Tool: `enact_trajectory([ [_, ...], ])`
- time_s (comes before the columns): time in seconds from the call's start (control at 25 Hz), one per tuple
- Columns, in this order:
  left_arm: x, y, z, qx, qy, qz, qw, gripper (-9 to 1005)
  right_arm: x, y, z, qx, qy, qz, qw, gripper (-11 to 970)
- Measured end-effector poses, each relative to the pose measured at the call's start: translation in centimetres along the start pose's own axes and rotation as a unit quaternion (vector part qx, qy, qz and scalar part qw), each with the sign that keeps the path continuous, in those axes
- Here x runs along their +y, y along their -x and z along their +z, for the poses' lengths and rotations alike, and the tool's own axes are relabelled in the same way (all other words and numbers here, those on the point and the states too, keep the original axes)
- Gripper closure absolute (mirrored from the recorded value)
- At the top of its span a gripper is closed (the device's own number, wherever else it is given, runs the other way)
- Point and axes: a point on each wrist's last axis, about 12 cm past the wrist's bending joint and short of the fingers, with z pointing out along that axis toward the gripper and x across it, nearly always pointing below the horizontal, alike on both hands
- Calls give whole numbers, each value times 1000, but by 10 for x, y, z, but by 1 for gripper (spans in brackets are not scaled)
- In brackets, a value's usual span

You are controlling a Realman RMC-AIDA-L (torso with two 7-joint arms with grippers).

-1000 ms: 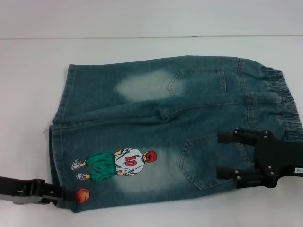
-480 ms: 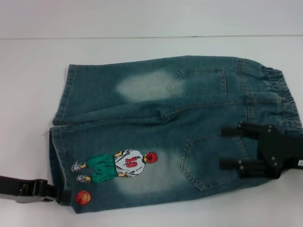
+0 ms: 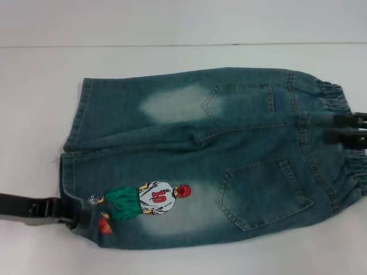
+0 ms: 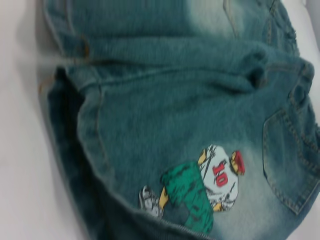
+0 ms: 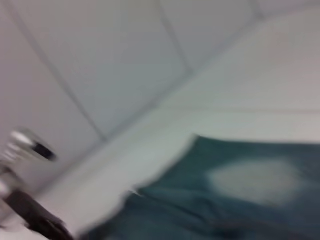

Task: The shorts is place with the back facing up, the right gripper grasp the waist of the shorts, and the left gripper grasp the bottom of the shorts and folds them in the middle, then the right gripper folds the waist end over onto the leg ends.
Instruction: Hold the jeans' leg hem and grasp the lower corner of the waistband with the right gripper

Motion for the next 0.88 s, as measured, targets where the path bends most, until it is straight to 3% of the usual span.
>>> enact_trajectory([
  [0.16,-3,7,-1,-15,-5,11,1000,975,-3,10,-19,68,-56,-2,996,73],
  [0.36,-4,13,-2,-26,-4,21,999,975,-7,9,-30,182,-112,-19,977,74],
  [0.88,-7,19,-2,-46,-10,37,998,975,-16,19,-29,314,-172,-25,934,77],
])
